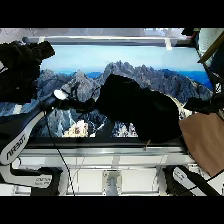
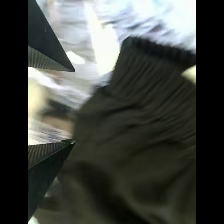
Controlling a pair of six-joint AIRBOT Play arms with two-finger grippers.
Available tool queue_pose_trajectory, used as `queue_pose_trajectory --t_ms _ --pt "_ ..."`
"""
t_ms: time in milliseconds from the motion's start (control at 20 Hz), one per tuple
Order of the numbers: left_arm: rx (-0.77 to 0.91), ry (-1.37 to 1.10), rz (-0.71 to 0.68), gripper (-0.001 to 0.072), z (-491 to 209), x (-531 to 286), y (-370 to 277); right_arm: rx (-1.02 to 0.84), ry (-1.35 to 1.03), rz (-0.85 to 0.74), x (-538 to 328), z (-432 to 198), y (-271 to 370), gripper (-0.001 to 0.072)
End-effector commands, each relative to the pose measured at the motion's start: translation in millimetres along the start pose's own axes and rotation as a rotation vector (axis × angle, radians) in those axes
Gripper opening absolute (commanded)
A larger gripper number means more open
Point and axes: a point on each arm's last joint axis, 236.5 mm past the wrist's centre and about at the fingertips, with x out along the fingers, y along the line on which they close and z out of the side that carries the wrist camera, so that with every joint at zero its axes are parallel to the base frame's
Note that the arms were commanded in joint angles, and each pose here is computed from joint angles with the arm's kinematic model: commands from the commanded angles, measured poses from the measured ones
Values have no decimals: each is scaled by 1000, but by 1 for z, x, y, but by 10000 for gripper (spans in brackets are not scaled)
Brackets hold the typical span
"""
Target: Fold the clothes and pants, and hang the long-sleeved shirts on hangers.
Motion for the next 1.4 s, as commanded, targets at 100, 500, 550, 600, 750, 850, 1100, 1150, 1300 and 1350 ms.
queue_pose_trajectory --t_ms 100,500,550,600,750,850,1100,1150,1300,1350 --pt "-110 -179 16 485 10 20 13 19 -43 89 -1 10 21 479" --pt "-170 -307 32 461 42 18 19 17 -16 95 -1 4 22 478" --pt "-169 -307 30 461 43 19 17 17 -16 96 -1 4 23 478" --pt "-167 -306 28 461 44 20 16 18 -16 96 -1 4 23 479" --pt "-152 -305 20 340 44 21 9 18 -17 96 -1 4 23 479" --pt "-133 -296 18 280 41 24 5 18 -18 96 -1 4 23 478" --pt "-92 -282 -2 237 36 29 -13 18 -18 97 -1 4 23 478" --pt "-87 -290 -7 150 39 28 -17 18 -18 97 -1 4 23 478" --pt "-80 -332 -6 119 52 23 -20 18 -19 97 -1 5 23 478" --pt "-80 -337 -4 119 54 23 -19 18 -19 96 -1 5 23 479"
